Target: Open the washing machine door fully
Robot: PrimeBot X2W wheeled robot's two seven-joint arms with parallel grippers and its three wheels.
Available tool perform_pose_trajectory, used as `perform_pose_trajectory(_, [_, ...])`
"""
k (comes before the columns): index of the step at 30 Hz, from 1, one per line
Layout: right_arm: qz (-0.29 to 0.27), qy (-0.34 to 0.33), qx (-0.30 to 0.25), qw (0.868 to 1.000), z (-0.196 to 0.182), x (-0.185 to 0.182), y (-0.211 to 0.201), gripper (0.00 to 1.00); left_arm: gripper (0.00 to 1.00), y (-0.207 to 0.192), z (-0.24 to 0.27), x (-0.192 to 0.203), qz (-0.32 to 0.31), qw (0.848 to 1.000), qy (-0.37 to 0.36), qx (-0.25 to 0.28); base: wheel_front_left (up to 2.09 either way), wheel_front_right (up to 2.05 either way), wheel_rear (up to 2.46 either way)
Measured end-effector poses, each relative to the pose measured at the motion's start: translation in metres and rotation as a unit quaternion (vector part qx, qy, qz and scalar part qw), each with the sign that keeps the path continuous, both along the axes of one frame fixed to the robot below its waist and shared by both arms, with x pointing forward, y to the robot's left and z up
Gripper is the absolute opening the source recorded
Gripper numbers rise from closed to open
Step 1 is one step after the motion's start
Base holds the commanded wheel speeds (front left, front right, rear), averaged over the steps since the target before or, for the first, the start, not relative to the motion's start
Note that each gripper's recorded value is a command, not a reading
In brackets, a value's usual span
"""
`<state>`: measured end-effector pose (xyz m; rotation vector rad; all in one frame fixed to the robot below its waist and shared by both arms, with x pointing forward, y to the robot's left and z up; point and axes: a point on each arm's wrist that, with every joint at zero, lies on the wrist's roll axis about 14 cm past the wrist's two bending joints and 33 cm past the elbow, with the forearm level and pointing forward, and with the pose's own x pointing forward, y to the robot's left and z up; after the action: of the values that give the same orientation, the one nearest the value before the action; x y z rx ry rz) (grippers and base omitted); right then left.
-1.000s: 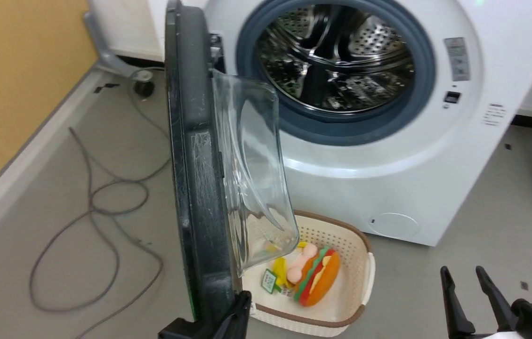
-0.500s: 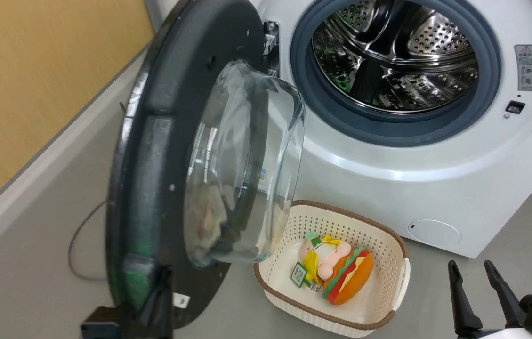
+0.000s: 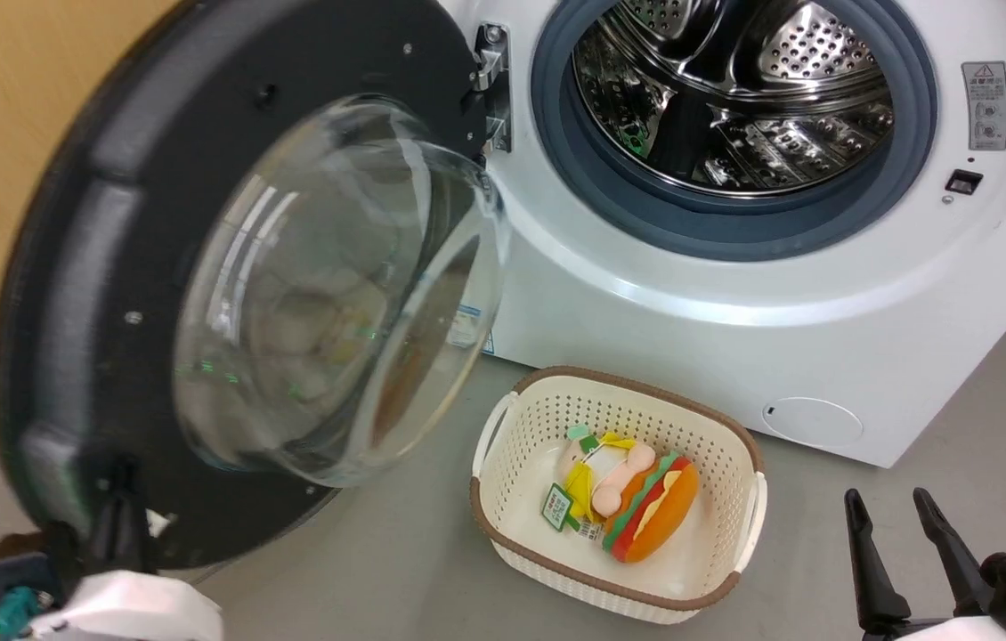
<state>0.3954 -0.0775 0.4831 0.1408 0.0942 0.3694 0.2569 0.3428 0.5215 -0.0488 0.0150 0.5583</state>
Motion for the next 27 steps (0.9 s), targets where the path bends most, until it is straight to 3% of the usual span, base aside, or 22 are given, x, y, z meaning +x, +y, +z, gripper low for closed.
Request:
perform_pose_trajectory(14, [-0.016, 0.005, -0.008, 1.0, -0.004, 0.001, -0.011, 1.0, 0.0, 0.089, -0.012, 0.014, 0.077, 0.997, 0.01, 0.024, 0.0, 0.0, 0.0])
perform_pose_trajectory(21, [-0.02, 0.004, -0.008, 1.0, -0.003, 0.001, -0.014, 1.0, 0.0, 0.096, -0.007, 0.016, 0.085, 0.996, 0.003, 0.036, 0.0, 0.0, 0.0])
perform_pose_trajectory(27, [-0.024, -0.005, -0.007, 1.0, 0.002, -0.002, -0.016, 1.0, 0.0, 0.078, -0.012, 0.003, 0.091, 0.995, -0.015, 0.026, 0.0, 0.0, 0.0])
